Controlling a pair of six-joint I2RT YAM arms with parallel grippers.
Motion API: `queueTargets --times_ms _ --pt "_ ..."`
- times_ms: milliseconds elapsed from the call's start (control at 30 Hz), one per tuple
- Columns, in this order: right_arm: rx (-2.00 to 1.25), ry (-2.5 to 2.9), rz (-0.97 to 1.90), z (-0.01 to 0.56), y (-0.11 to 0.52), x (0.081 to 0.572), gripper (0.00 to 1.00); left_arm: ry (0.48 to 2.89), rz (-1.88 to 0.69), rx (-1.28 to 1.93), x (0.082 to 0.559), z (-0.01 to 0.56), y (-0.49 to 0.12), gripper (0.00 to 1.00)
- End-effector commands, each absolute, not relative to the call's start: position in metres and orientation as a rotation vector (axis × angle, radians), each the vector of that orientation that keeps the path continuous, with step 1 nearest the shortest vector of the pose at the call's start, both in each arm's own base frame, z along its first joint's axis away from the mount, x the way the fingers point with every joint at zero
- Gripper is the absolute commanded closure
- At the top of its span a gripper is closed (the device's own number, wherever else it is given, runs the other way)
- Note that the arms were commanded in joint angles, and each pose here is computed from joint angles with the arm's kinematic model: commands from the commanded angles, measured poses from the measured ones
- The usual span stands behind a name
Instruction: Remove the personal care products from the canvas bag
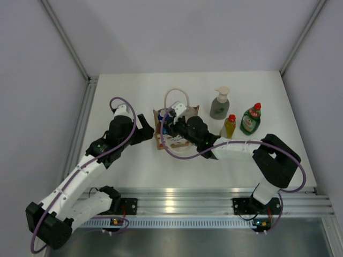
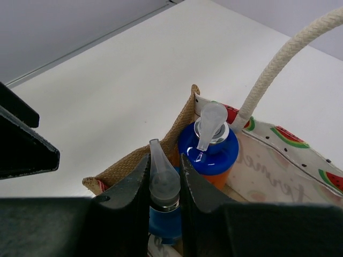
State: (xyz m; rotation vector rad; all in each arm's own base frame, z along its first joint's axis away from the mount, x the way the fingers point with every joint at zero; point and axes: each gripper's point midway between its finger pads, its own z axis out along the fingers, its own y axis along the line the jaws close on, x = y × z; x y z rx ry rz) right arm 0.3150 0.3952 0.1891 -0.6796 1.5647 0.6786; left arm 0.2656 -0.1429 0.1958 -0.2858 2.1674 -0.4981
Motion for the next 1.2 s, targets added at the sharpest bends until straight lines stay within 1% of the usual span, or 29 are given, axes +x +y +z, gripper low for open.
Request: queueTargets --times_ms 0,567,1167 --pt "-0.662 1.341 0.815 0.252 0.41 0.295 1.0 2.148 -0.503 -0.268 0.267 0.2 -0.144 0.05" --pt "-0.674 1.197 0.747 0.308 0.401 0.291 1.0 2.144 -0.507 -0.268 0.269 0.199 -0.145 0.05" --pt "-0.632 1.289 0.702 0.356 0.386 0.295 1.0 2.148 -0.513 -0.266 0.27 0.198 -0.148 0.05"
